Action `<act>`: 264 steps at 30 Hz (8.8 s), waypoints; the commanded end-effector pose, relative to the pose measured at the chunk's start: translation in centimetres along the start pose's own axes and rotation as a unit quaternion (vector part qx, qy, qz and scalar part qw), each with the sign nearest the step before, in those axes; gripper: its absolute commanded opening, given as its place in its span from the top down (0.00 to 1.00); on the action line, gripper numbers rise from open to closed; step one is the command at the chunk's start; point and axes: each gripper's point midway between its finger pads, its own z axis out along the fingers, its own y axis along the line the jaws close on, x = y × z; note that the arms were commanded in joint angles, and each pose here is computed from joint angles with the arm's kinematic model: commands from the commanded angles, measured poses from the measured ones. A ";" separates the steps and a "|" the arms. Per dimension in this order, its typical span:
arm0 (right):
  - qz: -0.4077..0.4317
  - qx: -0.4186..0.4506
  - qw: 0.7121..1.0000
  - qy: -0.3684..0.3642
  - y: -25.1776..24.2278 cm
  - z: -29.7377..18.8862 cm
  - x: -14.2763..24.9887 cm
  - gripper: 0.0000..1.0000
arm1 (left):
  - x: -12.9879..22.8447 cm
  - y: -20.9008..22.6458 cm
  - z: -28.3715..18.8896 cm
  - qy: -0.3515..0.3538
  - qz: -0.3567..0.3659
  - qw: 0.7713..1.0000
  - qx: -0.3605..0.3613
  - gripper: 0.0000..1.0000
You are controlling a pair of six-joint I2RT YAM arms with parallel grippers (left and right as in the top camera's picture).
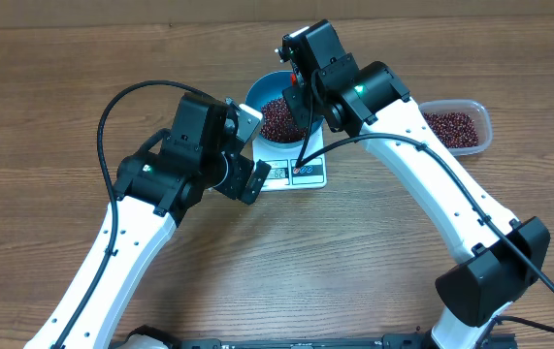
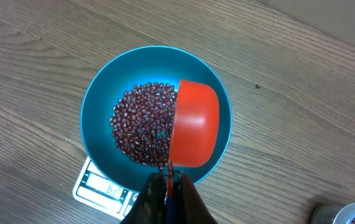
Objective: Scoop item into bowl and weigh 150g on scale
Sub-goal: 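Tip the scoop to pour beans into the blue bowl, then lift the empty scoop back right above the bean container, then lower the red scoop into the bean container and scoop beans, then carry the filled scoop left over the blue bowl with right gripper, then tip the scoop to pour beans into the blue bowl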
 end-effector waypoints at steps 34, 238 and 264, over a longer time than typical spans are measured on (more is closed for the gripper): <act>-0.040 0.027 0.999 -0.010 -0.2 -1.4 -0.6 0.96 | -0.1 -0.5 0.2 0.001 0.012 1.000 0.009 0.00; 0.018 0.002 0.999 0.033 0.2 -0.2 -1.5 0.96 | -0.1 -0.5 0.2 0.001 0.012 1.000 0.009 0.00; -0.041 0.007 0.999 0.027 0.3 -1.5 -1.6 0.96 | -0.1 -0.5 0.2 0.001 0.012 1.000 0.009 0.00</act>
